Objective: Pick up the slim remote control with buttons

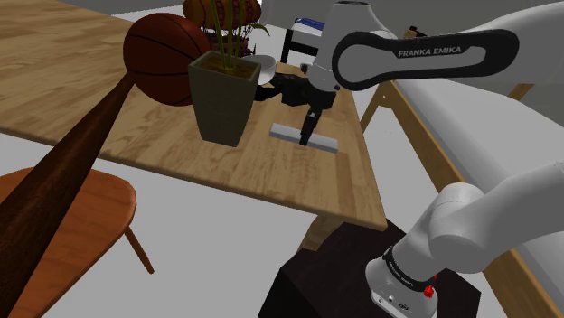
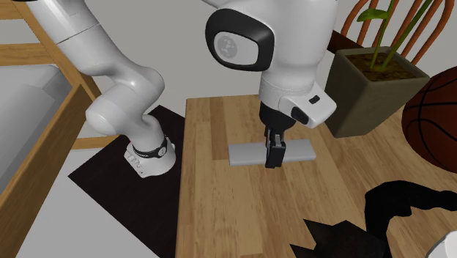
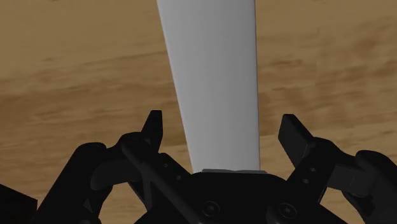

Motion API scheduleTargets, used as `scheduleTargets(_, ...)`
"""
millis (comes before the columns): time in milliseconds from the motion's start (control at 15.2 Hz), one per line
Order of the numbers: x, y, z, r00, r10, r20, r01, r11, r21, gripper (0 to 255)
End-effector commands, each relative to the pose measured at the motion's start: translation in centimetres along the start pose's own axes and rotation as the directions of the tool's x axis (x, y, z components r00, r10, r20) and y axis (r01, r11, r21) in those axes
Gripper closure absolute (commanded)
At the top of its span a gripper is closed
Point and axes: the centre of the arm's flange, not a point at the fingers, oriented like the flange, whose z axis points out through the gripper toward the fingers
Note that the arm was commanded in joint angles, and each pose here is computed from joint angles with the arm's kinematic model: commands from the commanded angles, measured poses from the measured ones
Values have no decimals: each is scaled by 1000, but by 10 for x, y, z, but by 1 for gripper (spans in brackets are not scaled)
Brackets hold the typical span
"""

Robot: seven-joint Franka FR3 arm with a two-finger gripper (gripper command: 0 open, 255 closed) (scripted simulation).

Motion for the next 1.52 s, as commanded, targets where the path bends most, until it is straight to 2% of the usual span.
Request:
scheduleTargets(0, 0, 0, 9, 1000, 0, -1, 0, 1000, 0, 0)
scheduleTargets(66, 0, 0, 9, 1000, 0, -1, 0, 1000, 0, 0)
scheduleTargets(132, 1, 1, 8, 1000, 0, 0, 0, 1000, 0, 255)
scheduleTargets(726, 0, 0, 9, 1000, 0, -1, 0, 1000, 0, 255)
scheduleTargets(1452, 0, 1, -49, 1000, 0, -1, 0, 1000, 0, 255)
